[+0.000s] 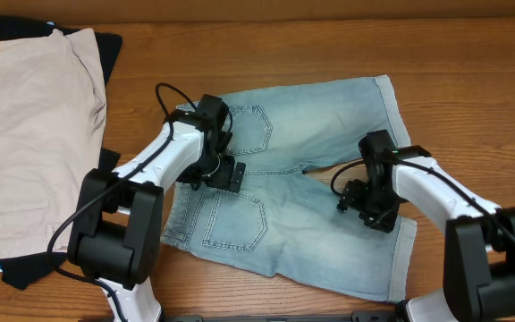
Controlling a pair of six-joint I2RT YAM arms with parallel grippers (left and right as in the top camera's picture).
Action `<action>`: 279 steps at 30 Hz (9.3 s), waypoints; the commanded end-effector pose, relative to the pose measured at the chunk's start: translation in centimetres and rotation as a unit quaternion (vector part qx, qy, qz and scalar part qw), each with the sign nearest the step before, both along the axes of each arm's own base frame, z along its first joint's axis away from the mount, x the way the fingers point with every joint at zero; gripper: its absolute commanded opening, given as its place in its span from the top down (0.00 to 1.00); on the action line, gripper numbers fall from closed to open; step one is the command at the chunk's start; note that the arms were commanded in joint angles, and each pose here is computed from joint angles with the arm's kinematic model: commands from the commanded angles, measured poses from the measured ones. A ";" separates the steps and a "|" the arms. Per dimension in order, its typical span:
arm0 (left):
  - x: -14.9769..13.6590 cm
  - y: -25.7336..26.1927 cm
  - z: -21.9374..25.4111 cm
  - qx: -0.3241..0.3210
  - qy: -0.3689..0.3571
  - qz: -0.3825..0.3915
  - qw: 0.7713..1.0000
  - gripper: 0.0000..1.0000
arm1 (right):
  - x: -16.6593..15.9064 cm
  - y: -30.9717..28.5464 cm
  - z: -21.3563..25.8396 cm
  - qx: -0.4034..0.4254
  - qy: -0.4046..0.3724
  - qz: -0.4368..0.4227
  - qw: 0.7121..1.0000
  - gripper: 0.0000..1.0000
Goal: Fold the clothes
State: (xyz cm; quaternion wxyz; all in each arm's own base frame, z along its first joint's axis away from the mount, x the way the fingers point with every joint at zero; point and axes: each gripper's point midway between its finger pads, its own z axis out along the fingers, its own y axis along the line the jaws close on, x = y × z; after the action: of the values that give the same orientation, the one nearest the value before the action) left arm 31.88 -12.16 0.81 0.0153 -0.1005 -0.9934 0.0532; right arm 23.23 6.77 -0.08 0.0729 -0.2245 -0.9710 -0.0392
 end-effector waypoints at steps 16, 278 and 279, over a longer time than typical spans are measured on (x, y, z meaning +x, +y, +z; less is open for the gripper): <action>6.3 5.0 -2.8 -0.013 -0.072 0.067 0.995 0.00 | 11.4 -0.3 -0.5 -0.010 -0.169 0.033 0.985 0.21; 9.2 8.7 -0.6 -0.120 -0.171 0.252 0.945 0.64 | 21.8 2.7 12.4 0.057 -0.331 0.164 0.927 0.20; 9.3 8.6 -0.5 -0.121 -0.174 0.250 0.945 0.72 | 21.9 2.7 12.5 0.057 -0.334 0.164 0.927 0.21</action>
State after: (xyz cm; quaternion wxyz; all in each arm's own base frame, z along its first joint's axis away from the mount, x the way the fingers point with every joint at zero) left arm 41.65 -1.49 1.23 -0.1985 0.1650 -0.9566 0.1349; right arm 44.23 9.42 10.33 -0.2077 -0.0358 -0.9660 -0.1496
